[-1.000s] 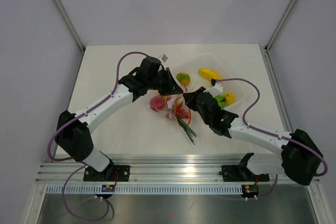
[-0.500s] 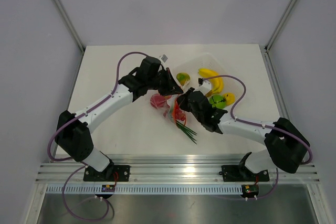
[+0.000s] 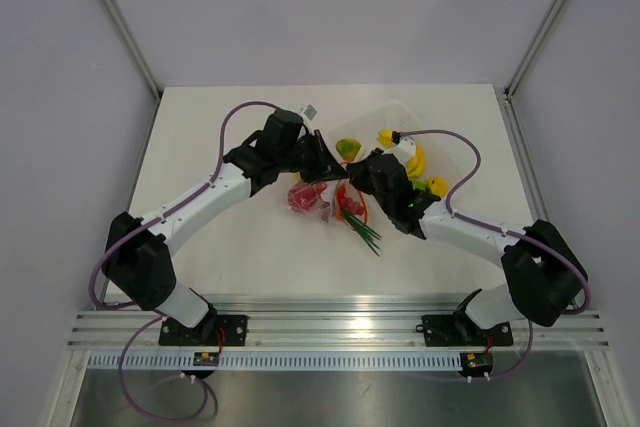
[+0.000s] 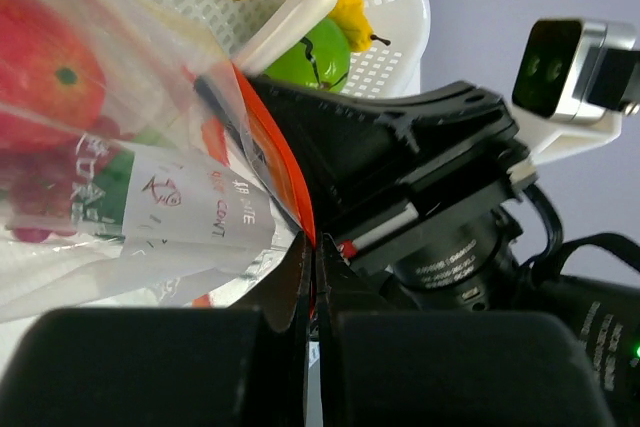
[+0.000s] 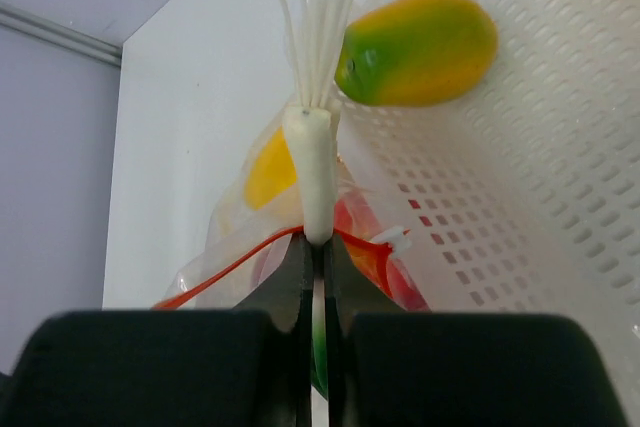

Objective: Place the food in the zip-top bag and seal the zipper
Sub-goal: Place the fake vegetable in the zipper food storage bag.

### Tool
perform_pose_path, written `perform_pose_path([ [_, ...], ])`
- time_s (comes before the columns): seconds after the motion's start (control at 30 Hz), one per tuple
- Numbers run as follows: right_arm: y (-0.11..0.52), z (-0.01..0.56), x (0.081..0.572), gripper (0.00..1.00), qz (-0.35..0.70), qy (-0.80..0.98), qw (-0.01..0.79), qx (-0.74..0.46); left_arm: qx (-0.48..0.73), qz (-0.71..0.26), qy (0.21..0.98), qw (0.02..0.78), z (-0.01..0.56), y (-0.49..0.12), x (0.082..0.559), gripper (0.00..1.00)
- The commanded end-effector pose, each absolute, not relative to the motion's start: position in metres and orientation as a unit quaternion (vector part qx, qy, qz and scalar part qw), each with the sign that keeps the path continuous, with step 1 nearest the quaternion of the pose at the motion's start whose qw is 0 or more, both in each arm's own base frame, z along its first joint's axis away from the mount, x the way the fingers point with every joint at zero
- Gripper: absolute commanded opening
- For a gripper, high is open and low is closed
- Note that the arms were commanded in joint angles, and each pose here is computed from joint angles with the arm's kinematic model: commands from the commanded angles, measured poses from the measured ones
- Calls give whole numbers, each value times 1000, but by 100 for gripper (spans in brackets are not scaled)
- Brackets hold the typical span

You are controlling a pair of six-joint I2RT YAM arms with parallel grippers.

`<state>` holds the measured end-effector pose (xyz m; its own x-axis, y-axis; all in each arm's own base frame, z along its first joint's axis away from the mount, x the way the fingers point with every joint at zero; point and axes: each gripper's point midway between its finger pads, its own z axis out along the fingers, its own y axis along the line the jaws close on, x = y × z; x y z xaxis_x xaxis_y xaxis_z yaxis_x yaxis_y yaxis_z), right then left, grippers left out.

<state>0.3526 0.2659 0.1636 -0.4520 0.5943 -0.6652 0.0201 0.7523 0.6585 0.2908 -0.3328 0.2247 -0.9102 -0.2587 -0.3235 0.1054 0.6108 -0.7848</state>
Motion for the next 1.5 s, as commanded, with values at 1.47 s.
perform_pose_path([
  [1.47, 329, 180, 323, 0, 404, 788, 464, -3, -68, -528, 821, 207, 263, -338, 301, 0],
])
